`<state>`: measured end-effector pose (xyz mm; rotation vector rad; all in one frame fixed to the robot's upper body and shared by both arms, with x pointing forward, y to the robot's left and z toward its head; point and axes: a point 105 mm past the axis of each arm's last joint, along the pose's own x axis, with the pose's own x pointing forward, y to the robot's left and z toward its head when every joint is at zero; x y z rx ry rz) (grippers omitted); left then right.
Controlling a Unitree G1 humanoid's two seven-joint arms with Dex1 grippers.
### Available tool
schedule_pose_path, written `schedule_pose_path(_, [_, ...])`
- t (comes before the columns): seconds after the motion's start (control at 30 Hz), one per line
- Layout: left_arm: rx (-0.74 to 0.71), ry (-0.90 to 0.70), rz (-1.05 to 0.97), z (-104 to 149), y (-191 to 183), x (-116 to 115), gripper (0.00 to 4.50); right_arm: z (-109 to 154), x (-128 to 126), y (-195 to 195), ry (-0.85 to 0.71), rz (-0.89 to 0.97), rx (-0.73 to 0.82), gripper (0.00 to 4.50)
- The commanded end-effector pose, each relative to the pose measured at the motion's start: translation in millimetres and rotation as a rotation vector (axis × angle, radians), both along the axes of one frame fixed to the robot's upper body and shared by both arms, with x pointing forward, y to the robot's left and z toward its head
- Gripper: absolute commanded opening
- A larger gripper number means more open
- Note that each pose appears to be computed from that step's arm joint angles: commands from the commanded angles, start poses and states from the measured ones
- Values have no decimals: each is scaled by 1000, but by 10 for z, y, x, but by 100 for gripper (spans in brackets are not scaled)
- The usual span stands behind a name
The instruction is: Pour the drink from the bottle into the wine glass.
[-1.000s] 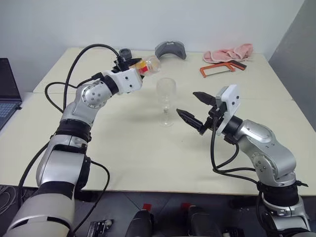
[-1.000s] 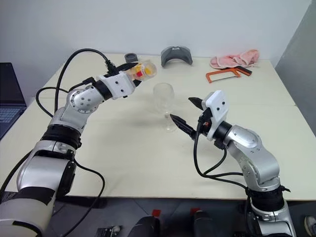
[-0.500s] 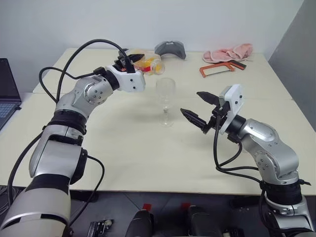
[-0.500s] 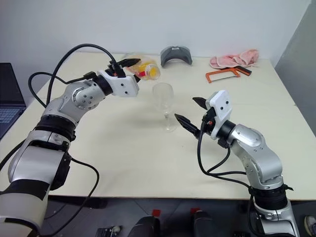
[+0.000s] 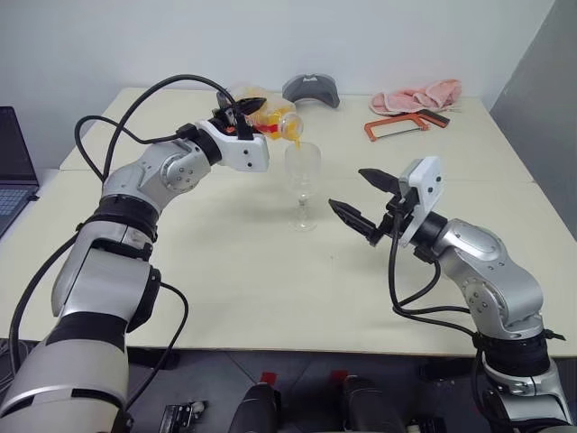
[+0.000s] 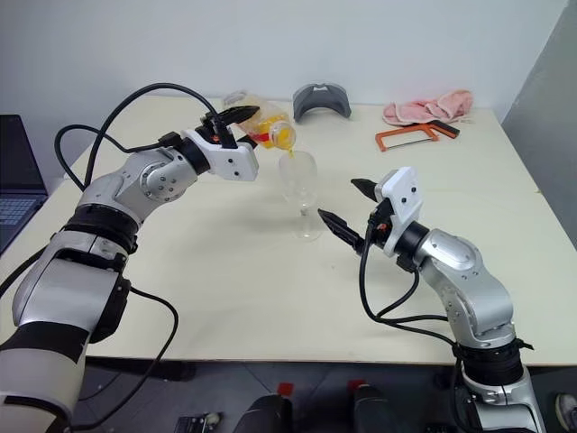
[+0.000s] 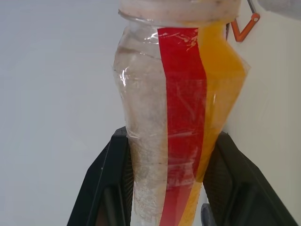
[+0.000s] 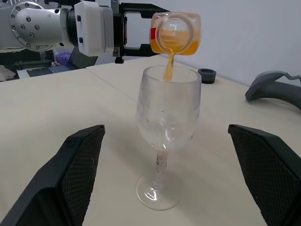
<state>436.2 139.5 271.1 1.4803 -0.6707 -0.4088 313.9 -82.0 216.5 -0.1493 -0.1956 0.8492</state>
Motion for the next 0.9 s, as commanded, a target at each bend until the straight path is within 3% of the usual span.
schedule_pose_path(0.03, [-9,-102,-13,312,-5,-46,166,77,-47,22,-46,9,10,450])
schedule_pose_path(0.9, [38,-179,8,461,5,-34,166,72,-121,99,-62,41,54,450])
